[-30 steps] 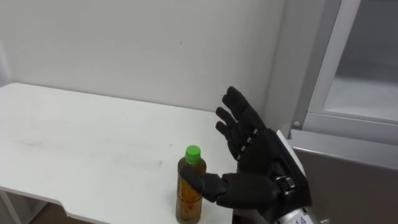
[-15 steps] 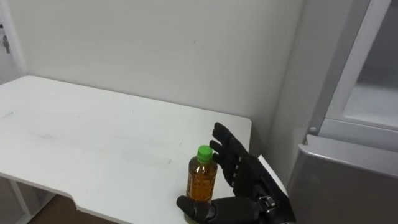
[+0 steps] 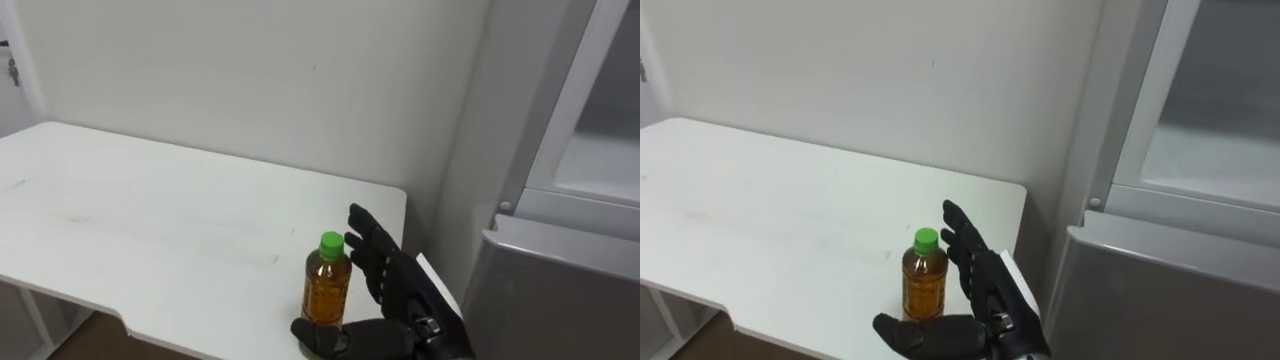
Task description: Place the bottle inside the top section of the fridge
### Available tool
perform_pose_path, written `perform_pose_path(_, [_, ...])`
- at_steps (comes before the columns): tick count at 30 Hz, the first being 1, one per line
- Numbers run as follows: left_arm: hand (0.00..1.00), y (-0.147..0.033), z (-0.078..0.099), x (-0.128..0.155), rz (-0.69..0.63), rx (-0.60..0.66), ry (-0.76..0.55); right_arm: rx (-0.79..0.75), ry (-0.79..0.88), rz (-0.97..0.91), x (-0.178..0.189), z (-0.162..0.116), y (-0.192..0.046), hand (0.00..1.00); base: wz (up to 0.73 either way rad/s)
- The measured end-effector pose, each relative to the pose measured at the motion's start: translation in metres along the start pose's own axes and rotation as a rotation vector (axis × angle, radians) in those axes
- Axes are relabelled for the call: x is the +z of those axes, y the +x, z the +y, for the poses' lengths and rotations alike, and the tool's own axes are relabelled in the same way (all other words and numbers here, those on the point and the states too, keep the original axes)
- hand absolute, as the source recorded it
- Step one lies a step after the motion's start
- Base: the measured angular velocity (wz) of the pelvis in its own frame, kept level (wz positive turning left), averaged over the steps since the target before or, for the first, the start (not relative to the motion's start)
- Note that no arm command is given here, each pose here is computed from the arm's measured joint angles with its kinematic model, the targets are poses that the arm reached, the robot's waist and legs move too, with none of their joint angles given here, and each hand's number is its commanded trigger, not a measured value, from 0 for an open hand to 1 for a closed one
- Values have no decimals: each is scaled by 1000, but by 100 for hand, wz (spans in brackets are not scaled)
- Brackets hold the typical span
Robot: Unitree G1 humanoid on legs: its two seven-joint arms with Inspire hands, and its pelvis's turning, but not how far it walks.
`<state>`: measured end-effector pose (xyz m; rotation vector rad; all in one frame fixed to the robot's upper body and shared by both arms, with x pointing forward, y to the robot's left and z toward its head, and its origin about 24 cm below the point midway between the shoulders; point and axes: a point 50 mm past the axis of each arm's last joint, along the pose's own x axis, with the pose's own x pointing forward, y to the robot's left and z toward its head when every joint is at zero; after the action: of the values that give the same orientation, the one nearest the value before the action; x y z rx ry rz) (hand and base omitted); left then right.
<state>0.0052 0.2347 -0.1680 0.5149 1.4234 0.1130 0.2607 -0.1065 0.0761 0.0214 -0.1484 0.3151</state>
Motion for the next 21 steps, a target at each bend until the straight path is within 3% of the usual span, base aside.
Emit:
perform_pose_path(8, [0, 0, 0, 1, -6, 1, 17, -56, -11, 32, -8, -5, 1, 0, 11])
perform_pose_path(18, [0, 0, -2, 1, -3, -4, 26, -159, 2, -84, 16, -5, 11, 0, 1])
perform_pose_path(21, [0, 0, -1, 2, -7, 0, 30, -187, -9, -43, 4, -9, 12, 0, 8])
